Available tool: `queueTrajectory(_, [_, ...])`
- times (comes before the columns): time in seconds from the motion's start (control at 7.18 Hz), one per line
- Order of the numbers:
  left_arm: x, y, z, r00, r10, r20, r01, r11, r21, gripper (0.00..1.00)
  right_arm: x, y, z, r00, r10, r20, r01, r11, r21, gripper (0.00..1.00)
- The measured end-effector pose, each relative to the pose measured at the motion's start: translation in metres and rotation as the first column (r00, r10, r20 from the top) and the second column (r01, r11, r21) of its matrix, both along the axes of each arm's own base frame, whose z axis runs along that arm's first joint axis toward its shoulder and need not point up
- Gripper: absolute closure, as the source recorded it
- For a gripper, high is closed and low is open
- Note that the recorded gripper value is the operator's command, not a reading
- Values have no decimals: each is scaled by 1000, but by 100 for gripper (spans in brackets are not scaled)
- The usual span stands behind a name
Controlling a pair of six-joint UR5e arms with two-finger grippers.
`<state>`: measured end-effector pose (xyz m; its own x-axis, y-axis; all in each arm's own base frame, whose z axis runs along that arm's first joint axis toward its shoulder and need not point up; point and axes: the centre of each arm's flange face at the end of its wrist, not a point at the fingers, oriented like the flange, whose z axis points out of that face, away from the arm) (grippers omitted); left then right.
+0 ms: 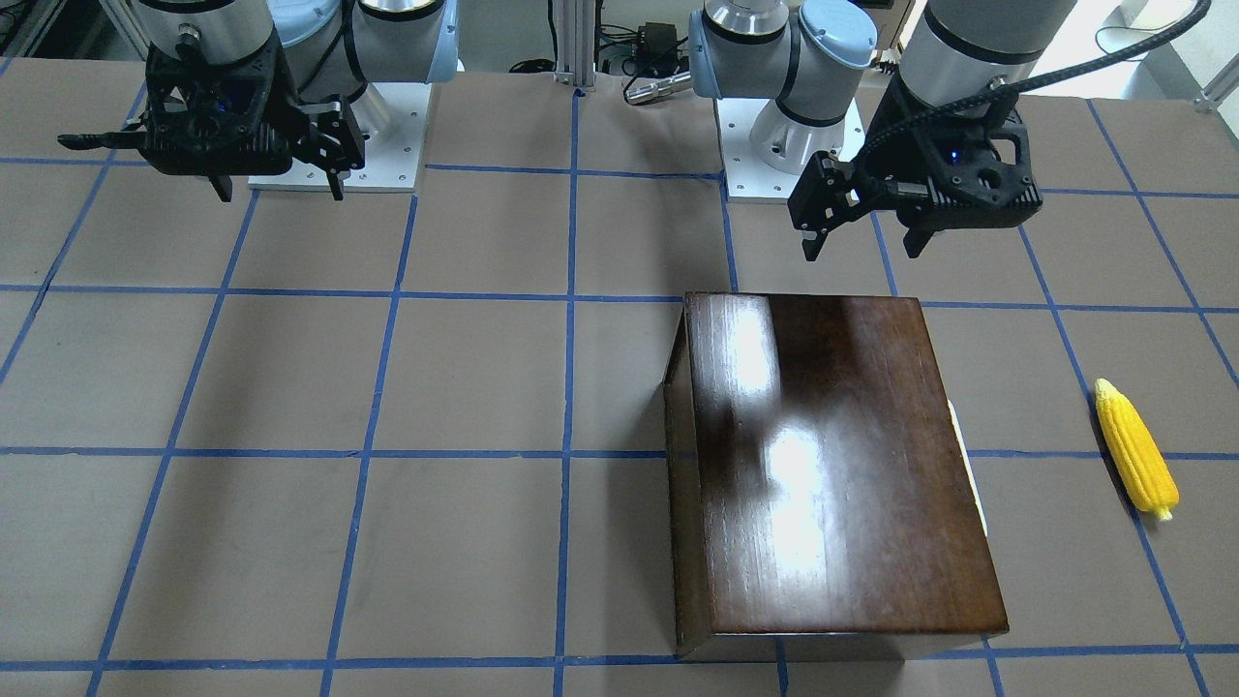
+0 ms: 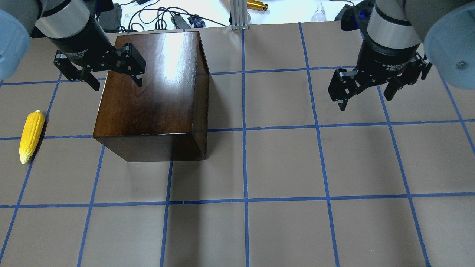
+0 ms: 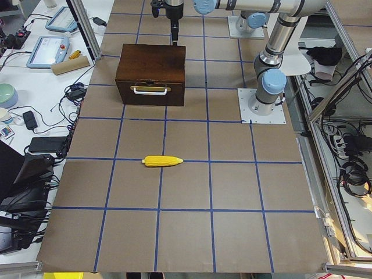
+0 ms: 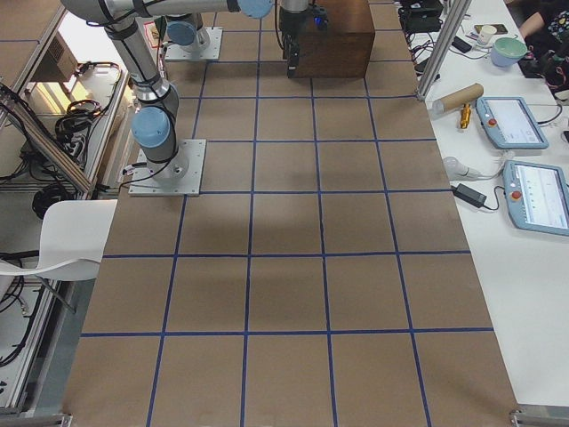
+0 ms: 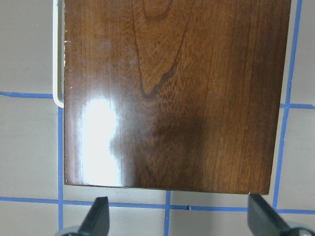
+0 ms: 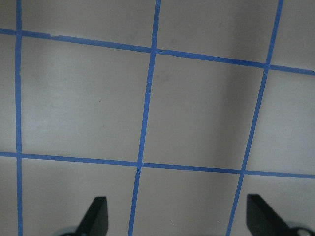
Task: Open drawer and put corn inside
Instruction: 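Move the left gripper off the cabinet top toward the drawer handle, then lower the left gripper and close it on the white drawer handle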
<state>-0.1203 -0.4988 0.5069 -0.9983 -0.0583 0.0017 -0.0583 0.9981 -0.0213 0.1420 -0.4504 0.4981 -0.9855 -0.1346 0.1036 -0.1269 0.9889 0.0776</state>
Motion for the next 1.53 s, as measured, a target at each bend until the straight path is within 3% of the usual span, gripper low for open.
queueTrajectory(0.28, [32,-11,-1,1000,-17,0,17,1000,1,0,0,0,0,1000,0,0,0,1000,1,0])
queueTrajectory(0.7, [155,-10,5,1000,-8,9,8,1000,15,0,0,0,0,1000,-1,0,1,1000,1,0])
queueTrajectory(0.98, [232,1,3,999,40,7,-41,999,25,0,0,0,0,1000,-1,0,1,1000,1,0])
queueTrajectory(1.25, [278,-8,-33,996,89,-14,-88,994,68,0,0,0,0,1000,0,0,0,1000,1,0])
queueTrajectory(1.53, [307,-41,-102,994,102,-33,-99,991,94,0,0,0,0,1000,0,0,0,1000,1,0])
